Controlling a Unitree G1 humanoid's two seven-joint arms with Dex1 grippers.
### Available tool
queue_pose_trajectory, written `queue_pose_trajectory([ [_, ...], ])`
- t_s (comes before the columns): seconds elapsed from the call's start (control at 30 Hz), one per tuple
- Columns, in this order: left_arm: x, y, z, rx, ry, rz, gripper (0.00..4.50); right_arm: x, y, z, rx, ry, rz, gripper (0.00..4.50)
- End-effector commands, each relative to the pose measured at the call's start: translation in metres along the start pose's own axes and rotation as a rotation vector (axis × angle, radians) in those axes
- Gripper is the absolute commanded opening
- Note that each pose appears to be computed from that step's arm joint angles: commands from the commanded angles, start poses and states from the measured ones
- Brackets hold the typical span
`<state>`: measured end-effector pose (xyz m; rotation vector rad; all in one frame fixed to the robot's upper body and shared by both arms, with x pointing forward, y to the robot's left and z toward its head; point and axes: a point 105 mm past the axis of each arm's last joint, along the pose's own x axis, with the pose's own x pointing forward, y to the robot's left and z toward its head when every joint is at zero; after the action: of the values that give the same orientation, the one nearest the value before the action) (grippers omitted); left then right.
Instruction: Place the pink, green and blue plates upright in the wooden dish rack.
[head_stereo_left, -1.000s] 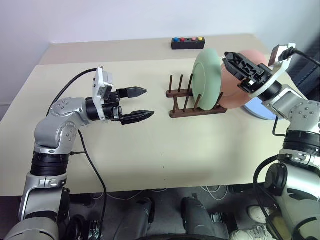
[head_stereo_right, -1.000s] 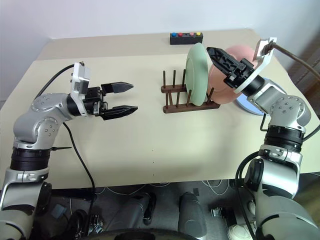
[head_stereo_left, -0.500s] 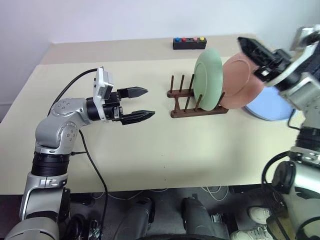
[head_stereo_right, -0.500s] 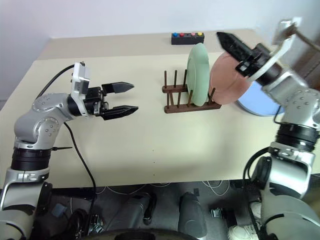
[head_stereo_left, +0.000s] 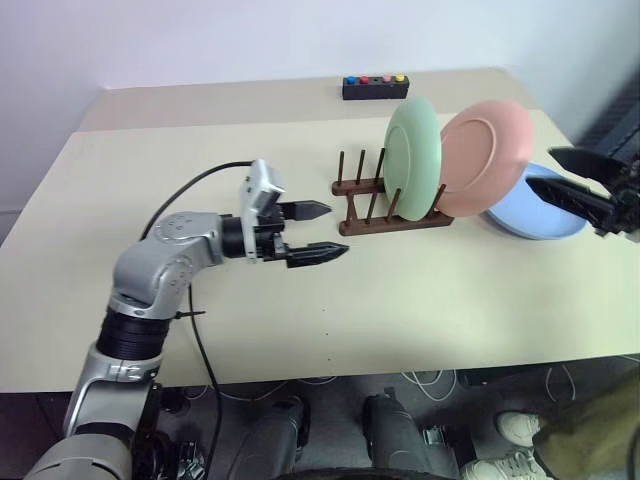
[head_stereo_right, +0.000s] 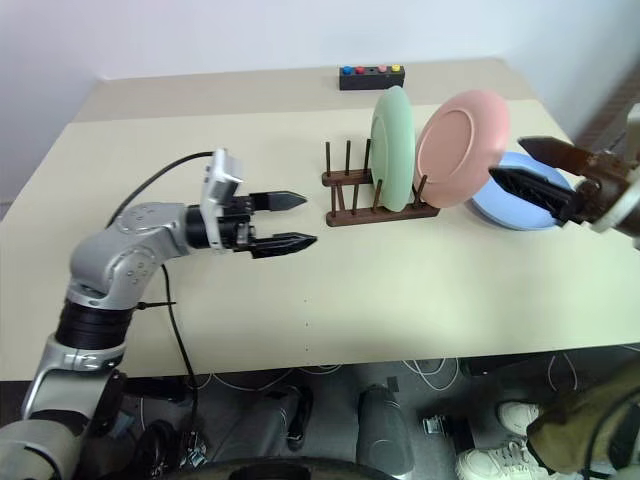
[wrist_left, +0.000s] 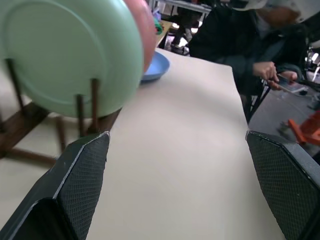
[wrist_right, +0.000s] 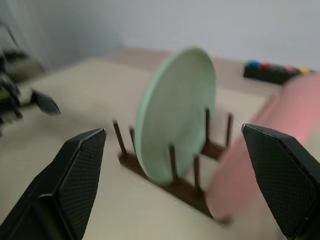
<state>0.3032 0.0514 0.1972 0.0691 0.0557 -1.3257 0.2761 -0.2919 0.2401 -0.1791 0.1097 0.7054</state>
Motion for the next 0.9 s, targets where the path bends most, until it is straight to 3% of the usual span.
queue_pose_trajectory([
  [0.03,0.014,-0.009,0.008,0.077,0.023,-0.006,4.50,-0.004,-0.007,-0.021,-0.116,0.155,-0.083,4.45],
  [0.23,0.036,-0.008,0.000,0.154,0.083,0.033,4.50,0.005,-0.036,-0.056,-0.160,0.305,-0.225,4.45],
  [0.5,0.065,-0.015,-0.009,0.170,0.113,0.070,4.50,0.028,-0.061,-0.077,-0.157,0.323,-0.303,4.45],
  [0.9,0.074,-0.019,-0.006,0.162,0.103,0.051,4.50,0.045,-0.082,-0.103,-0.068,0.383,-0.382,4.45],
])
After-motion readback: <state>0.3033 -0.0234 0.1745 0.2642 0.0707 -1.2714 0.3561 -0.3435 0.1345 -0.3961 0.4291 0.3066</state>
